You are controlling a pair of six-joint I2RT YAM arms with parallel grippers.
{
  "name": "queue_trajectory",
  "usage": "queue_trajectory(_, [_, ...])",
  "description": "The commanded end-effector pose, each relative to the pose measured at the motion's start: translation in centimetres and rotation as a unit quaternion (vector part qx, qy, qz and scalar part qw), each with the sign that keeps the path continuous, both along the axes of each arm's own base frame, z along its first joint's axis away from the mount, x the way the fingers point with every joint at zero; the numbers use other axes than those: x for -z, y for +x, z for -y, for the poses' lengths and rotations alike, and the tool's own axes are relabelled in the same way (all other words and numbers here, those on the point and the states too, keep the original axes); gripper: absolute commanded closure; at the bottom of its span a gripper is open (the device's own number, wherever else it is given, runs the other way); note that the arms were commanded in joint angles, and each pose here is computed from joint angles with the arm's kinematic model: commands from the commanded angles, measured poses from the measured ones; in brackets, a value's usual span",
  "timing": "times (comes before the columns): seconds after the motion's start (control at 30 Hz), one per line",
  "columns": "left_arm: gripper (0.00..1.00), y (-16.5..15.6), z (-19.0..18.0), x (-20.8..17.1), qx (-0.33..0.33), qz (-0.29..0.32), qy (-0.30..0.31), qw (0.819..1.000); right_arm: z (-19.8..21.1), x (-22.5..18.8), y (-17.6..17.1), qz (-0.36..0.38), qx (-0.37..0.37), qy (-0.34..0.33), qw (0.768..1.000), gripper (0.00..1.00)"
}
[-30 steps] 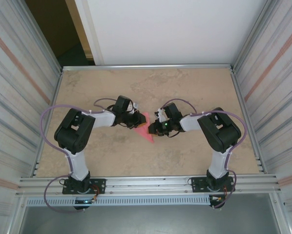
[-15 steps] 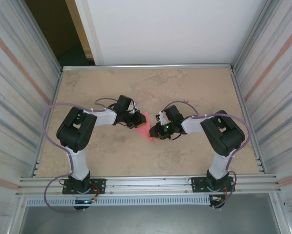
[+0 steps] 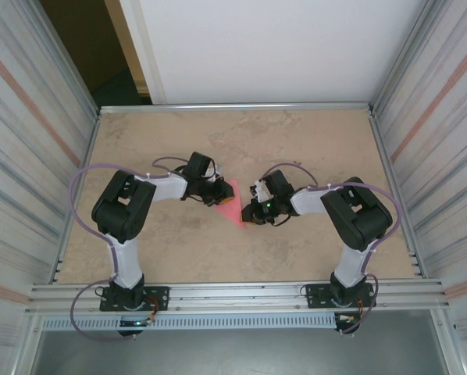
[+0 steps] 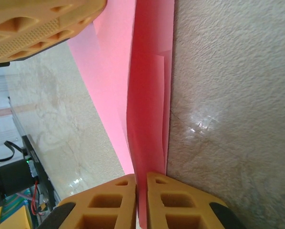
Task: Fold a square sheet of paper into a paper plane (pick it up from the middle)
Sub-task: Fourth fold the wing at the center of the table.
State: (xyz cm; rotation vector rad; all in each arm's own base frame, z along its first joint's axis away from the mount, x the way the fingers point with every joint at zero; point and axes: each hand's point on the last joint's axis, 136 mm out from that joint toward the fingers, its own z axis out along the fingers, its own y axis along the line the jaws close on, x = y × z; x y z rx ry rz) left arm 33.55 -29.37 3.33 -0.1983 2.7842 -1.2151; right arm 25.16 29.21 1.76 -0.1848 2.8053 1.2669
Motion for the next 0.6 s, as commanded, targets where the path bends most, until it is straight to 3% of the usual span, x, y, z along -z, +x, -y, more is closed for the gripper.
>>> queue_trajectory(0.0, [0.83, 0.05, -0.02, 0.52, 0.003, -0.005, 0.012, 1.0, 0.79, 1.67, -0.87, -0.017, -0.002, -0.019, 1.0, 0.88])
queue_trajectory(0.57, [0.82, 0.42, 0.21, 0.31, 0.005, -0.001, 0.0, 1.0, 1.2, 2.36, -1.19, -0.031, 0.0, -0.023, 0.999, 0.89])
